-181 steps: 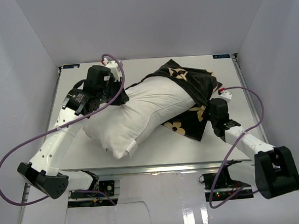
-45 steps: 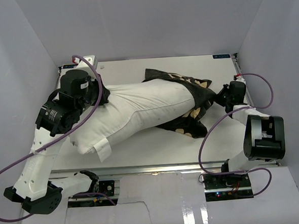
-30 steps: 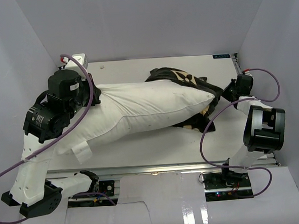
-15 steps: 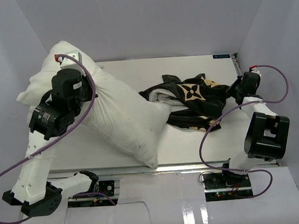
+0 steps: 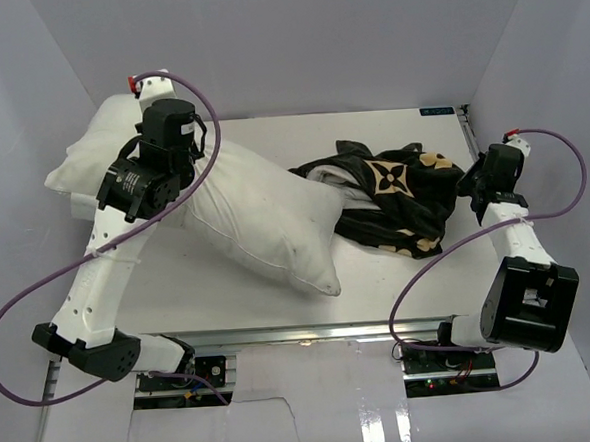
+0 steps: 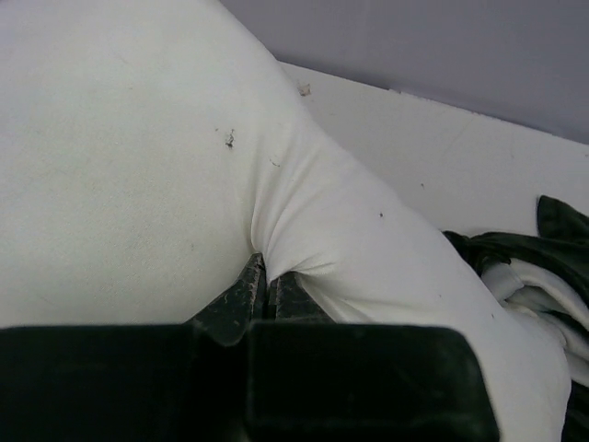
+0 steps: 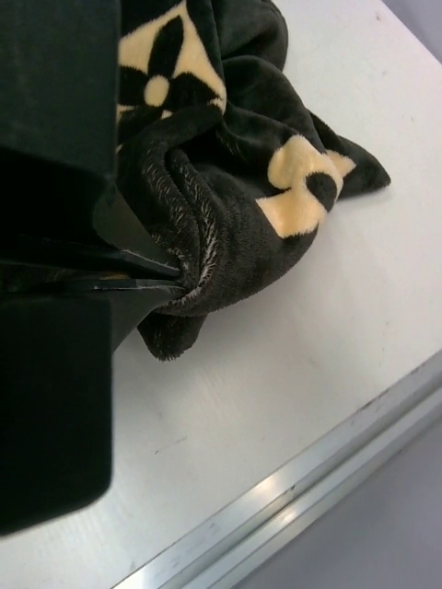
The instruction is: Remove the pillowcase from the pillow
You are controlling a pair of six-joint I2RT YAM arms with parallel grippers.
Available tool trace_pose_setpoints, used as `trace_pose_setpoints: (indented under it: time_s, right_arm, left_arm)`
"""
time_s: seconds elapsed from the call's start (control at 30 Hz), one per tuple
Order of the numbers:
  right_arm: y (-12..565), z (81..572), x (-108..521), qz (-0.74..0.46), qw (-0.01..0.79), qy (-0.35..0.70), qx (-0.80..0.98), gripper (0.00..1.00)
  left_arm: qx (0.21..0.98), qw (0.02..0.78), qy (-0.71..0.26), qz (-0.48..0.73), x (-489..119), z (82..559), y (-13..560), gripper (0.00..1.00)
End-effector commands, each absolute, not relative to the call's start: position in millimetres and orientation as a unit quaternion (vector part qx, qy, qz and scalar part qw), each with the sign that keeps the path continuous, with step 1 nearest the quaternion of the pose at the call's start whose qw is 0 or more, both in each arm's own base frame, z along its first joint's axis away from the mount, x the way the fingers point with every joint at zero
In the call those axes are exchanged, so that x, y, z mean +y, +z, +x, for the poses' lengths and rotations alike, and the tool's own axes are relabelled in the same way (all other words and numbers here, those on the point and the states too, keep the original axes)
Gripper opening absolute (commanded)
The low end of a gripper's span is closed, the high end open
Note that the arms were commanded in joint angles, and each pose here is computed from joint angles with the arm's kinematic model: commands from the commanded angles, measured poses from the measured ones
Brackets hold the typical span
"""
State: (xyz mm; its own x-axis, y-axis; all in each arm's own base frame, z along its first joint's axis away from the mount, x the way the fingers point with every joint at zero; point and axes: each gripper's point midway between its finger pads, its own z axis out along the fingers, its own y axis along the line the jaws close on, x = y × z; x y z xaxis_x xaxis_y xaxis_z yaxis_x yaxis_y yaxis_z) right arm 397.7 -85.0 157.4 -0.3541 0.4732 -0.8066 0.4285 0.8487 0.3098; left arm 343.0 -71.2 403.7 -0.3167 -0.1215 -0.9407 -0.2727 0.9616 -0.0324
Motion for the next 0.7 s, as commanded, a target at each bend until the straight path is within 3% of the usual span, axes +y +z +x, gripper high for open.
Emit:
trace_pose_setpoints:
  time_s: [0.0, 0.3, 0.5, 0.67]
  right_arm:
    - [175.5, 382.9, -103.0, 0.296, 0.516, -0.014, 0.803, 0.08]
    - [211.9, 358.5, -122.1, 0.311, 0.543, -0.050, 0.778, 0.08]
    - [220.0, 350.9, -104.7, 0.285, 0.556, -0.016, 0.781, 0.08]
    - [203.2, 336.5, -113.5, 0.300, 0.539, -0.048, 0.785, 0.08]
  left_arm:
    - [0.728, 0.652, 0.050, -0.205, -38.7, 322.2, 479.6, 0.00]
    - [0.714, 0.659, 0.069, -0.225, -18.4, 301.3, 490.7, 0.00]
    - [0.730, 0.634, 0.102, -0.233, -16.7, 307.4, 455.5, 0.00]
    - [0.738, 0.617, 0.118, -0.245, -9.4, 310.7, 431.8, 0.00]
